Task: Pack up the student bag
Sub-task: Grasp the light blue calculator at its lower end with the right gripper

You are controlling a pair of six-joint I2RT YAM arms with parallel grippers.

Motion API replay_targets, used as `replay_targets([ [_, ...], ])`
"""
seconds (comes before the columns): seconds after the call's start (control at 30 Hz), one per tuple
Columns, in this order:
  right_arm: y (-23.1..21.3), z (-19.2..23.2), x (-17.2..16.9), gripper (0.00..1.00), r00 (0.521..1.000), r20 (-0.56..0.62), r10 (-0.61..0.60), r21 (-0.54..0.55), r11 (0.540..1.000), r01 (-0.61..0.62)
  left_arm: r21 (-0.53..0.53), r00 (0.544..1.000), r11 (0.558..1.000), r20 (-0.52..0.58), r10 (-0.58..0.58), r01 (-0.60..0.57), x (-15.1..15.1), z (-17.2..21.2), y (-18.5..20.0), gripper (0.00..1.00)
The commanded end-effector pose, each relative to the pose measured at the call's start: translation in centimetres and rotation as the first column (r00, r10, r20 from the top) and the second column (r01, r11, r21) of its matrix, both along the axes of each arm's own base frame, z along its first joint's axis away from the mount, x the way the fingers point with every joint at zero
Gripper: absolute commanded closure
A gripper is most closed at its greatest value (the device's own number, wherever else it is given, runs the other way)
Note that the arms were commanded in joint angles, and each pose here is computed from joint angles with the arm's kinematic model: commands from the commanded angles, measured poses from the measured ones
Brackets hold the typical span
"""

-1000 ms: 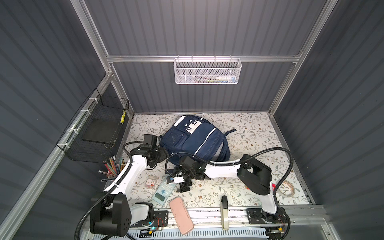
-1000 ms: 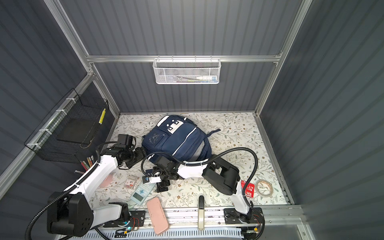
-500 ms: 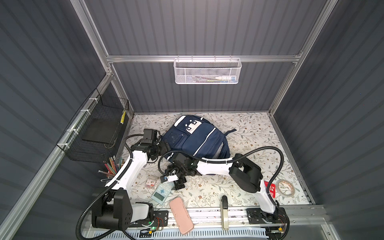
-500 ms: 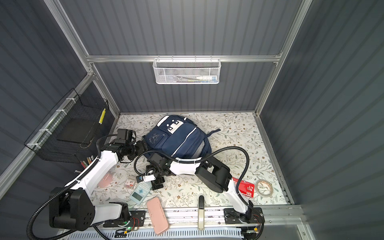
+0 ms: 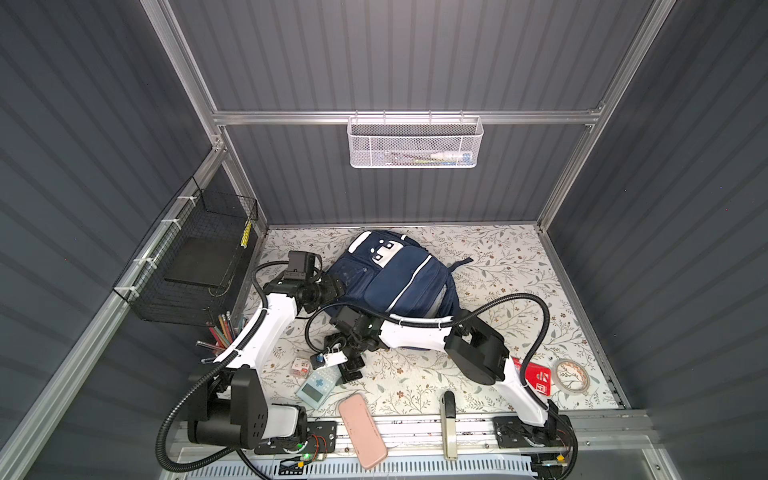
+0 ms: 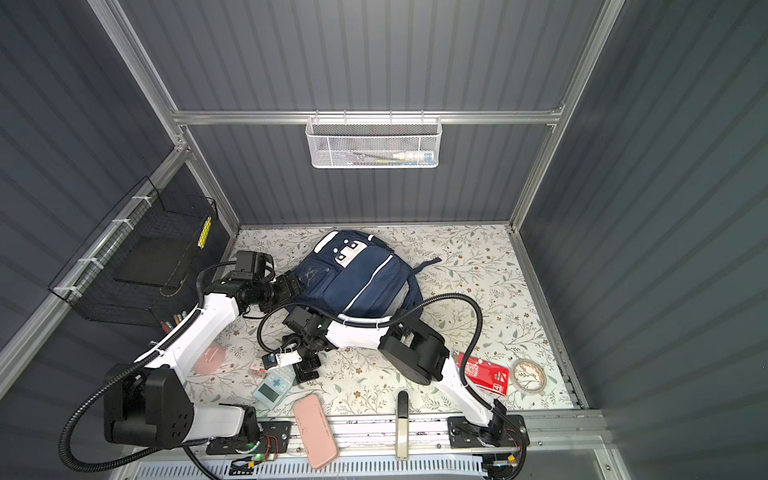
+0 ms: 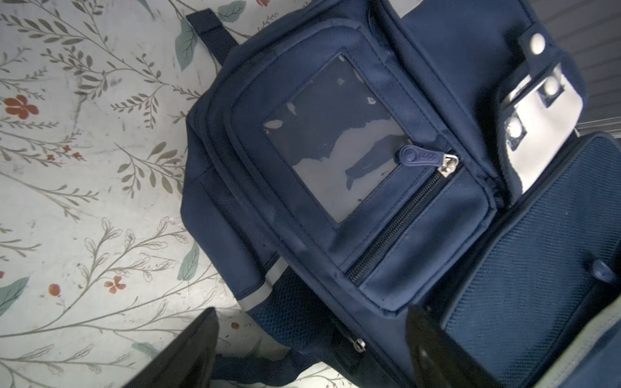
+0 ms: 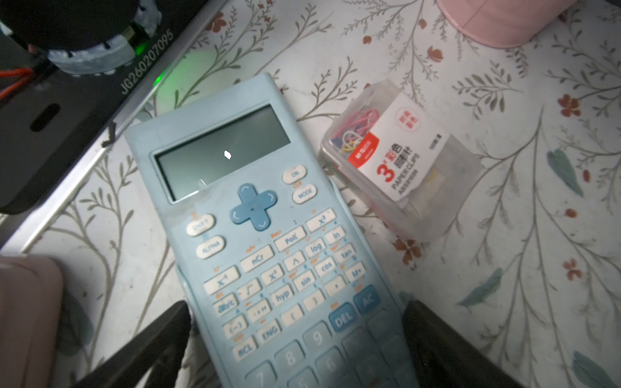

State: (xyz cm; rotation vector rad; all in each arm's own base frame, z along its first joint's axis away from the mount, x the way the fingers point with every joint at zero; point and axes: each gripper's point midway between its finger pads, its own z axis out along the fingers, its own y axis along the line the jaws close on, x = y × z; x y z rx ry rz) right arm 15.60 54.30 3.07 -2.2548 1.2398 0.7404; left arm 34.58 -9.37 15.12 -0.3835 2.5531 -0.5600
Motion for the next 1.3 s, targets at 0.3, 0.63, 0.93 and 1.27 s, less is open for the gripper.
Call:
replay_targets([
  [0.3, -3.7, -4.7, -1.6, 0.02, 0.998, -0.057, -0.006, -0.317, 0.948, -0.012, -0.033, 0.999, 0.998, 0.015, -0.047, 0.048, 0.2, 0.4, -0.8, 0.12],
  [0.63, -3.5, -6.0, 0.5, 0.02, 0.998, 0.050, -0.024, -0.381, 0.924, 0.041, -0.056, 0.998, 0.997, 0.029, -0.055, 0.056, 0.4, 1.0, -1.2, 0.12],
  [0.93, -5.0, -5.2, 1.3, 0.09, 0.994, 0.066, -0.086, -0.428, 0.897, 0.106, -0.065, 0.998, 0.996, 0.033, -0.051, 0.053, 0.4, 1.1, -1.3, 0.11],
  [1.27, -10.7, -5.9, 2.0, 0.11, 0.956, 0.128, -0.263, -0.493, 0.820, 0.291, -0.069, 0.998, 0.996, 0.038, -0.049, 0.052, 0.2, 1.2, -1.3, 0.11],
])
